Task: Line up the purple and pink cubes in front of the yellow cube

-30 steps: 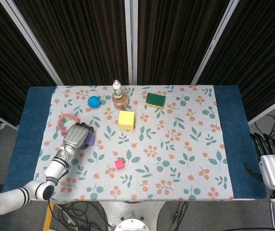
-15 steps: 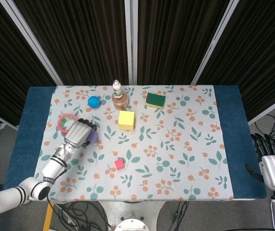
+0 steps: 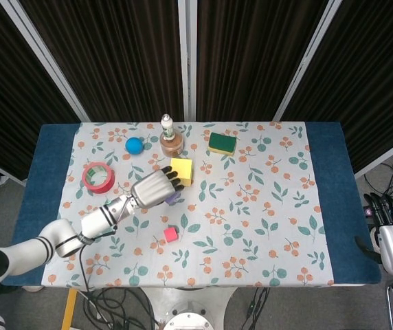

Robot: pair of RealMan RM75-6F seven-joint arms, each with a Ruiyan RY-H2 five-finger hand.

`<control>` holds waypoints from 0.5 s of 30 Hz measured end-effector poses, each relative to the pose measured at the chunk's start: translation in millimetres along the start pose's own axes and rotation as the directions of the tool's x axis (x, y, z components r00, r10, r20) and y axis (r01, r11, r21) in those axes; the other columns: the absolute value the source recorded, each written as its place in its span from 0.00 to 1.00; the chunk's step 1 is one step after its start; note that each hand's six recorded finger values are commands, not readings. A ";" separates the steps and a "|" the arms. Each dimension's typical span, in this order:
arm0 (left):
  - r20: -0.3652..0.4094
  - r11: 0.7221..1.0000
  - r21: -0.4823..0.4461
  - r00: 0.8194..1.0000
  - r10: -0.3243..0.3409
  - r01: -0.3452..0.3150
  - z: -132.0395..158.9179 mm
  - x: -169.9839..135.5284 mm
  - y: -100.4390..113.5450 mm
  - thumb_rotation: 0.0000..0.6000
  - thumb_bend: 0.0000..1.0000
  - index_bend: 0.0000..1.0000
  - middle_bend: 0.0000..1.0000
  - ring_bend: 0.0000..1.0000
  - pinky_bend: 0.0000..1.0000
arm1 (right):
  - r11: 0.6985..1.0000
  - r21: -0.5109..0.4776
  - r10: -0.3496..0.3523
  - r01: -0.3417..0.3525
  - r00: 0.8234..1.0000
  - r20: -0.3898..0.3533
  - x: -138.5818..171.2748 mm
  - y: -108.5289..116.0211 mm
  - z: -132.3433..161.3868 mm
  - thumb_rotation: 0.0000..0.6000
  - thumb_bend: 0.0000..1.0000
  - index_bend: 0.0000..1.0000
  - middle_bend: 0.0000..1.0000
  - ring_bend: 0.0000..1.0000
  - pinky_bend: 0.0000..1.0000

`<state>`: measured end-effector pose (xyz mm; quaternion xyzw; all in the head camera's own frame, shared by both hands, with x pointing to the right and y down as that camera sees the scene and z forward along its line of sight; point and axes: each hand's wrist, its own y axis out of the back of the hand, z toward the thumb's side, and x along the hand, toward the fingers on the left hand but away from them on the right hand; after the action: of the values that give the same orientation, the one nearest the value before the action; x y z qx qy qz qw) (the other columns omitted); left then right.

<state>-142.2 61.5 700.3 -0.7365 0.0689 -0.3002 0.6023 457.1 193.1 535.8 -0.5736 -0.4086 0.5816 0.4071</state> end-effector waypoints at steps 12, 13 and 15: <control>0.119 0.991 0.134 0.992 -0.042 0.026 23.6 32.2 -17.1 1.00 0.27 0.46 0.53 0.30 0.31 | 1.000 0.007 -0.004 0.004 1.000 0.020 4.6 2.8 -4.2 1.00 0.16 0.04 0.08 0.00 0.10; 0.119 0.990 0.138 0.992 -0.045 0.029 23.8 34.5 -18.4 1.00 0.27 0.46 0.53 0.29 0.31 | 1.000 0.006 -0.005 0.005 1.000 0.020 4.8 2.9 -4.3 1.00 0.16 0.03 0.08 0.00 0.10; 0.118 0.990 0.140 0.992 -0.048 0.031 24.0 37.9 -19.9 1.00 0.27 0.46 0.53 0.29 0.30 | 1.000 0.007 -0.005 0.005 1.000 0.024 5.6 3.0 -5.2 1.00 0.16 0.03 0.08 0.00 0.10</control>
<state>-104.0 69.5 730.1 -0.7112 -0.0031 -0.2710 0.6486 462.3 197.4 531.1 -0.5642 -0.4130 0.5887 0.4056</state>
